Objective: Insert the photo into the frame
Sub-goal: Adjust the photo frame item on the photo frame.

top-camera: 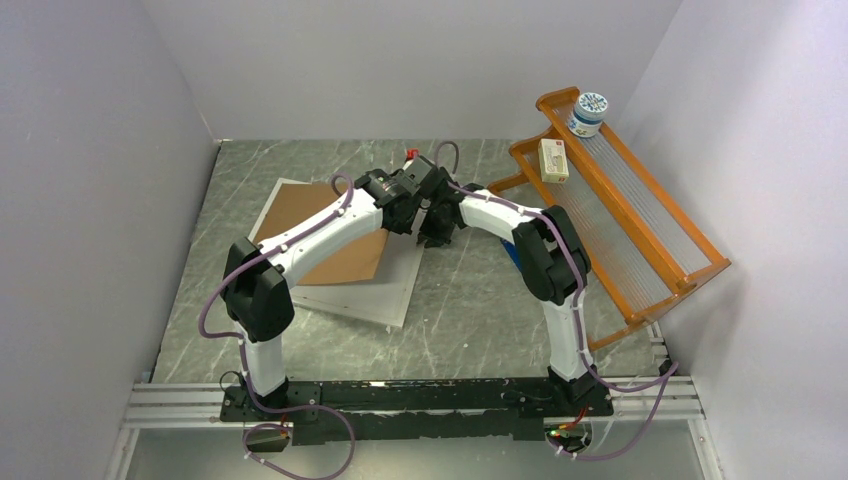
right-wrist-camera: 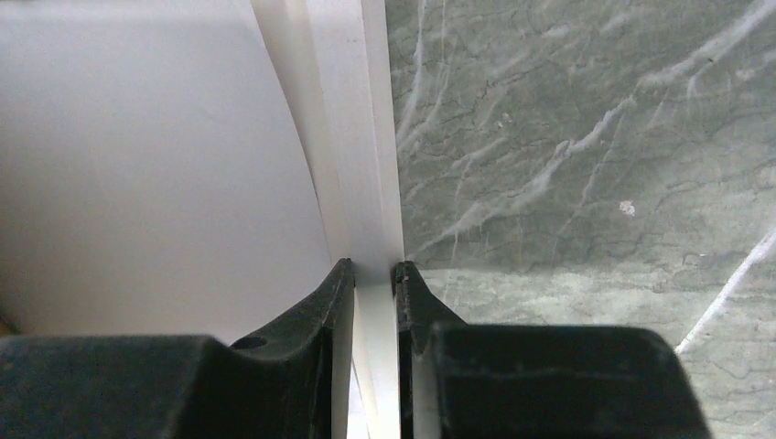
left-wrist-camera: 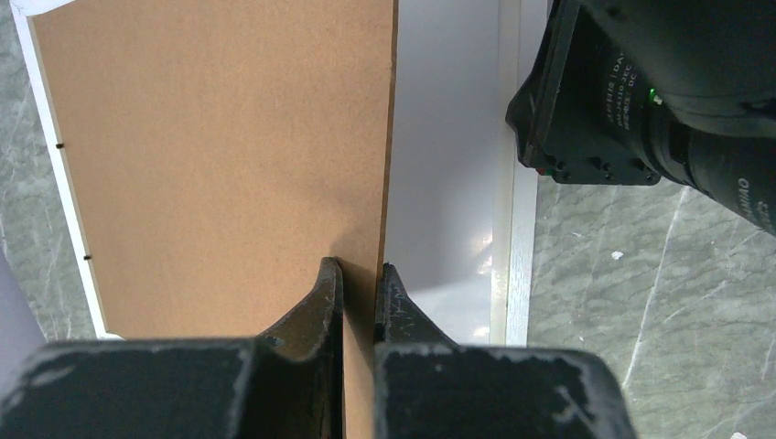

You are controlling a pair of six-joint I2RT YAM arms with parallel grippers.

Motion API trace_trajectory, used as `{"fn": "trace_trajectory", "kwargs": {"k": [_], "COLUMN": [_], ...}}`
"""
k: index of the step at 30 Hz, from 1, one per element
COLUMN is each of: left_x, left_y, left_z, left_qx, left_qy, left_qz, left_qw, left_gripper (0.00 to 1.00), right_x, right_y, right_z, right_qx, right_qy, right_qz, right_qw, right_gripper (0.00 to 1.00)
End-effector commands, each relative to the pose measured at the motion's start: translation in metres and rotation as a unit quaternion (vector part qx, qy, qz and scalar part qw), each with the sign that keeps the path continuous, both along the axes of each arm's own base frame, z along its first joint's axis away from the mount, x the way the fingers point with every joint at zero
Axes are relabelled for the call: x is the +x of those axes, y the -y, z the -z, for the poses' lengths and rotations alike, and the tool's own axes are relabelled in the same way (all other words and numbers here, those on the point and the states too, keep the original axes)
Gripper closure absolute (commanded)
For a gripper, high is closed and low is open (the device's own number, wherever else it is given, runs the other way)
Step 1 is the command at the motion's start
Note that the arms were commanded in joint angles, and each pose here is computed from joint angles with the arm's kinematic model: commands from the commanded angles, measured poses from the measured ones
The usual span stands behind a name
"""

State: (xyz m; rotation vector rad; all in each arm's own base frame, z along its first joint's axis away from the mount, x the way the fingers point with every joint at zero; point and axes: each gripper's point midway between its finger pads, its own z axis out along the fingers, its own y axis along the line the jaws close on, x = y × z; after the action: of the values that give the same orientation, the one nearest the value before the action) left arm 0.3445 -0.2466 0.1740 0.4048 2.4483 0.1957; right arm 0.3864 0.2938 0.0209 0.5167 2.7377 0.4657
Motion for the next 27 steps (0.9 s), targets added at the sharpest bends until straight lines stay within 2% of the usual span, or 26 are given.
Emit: {"fn": "trace_trajectory", "kwargs": {"k": [1,5,7,8,10,13,16,22,27], "left_x": [-0.023,-0.023,-0.023,-0.023,-0.022,-0.022,-0.022,-0.022,-0.023], "left_y": [0.017,0.017,0.016,0.016,0.016,0.016,0.017,0.016,0.016], "left_z": [0.009,0.009,0.01,0.009,0.01,0.01,0.01,0.01,0.009], "left_qx": [-0.086,-0.085,-0.085,-0.085,-0.085,-0.086,-0.089,-0.095,-0.099], "left_qy": [-0.064,-0.064,-0.064,-0.064,-0.065,-0.065,-0.065,-0.066,-0.066], "left_qz": [-0.02,-0.021,-0.021,-0.021,-0.022,-0.022,-0.022,-0.026,-0.027], "left_qw": [0.994,0.994,0.994,0.994,0.994,0.994,0.994,0.993,0.993], "left_gripper": [0.97,0.97,0.97,0.97,0.97,0.98,0.98,0.97,0.97], "right_x": [-0.014,-0.013,-0.011,-0.009,-0.003,-0.006,-0.021,-0.062,-0.095], "right_y": [0.03,0.029,0.027,0.026,0.019,0.009,0.008,0.01,-0.013], "right_z": [0.03,0.029,0.024,0.02,0.007,-0.014,-0.02,-0.016,-0.015], "right_qx": [-0.053,-0.047,-0.037,-0.029,0.008,0.065,0.098,0.104,0.116], "right_qy": [-0.033,-0.03,-0.021,-0.013,0.01,0.036,0.049,0.031,0.008], "right_qz": [0.01,0.007,0.007,0.008,0.007,-0.009,-0.01,-0.008,-0.03], "right_qw": [0.998,0.998,0.999,0.999,1.0,0.997,0.994,0.994,0.993], "right_gripper": [0.99,1.0,0.96,0.91,0.7,0.56,0.47,0.42,0.4]}}
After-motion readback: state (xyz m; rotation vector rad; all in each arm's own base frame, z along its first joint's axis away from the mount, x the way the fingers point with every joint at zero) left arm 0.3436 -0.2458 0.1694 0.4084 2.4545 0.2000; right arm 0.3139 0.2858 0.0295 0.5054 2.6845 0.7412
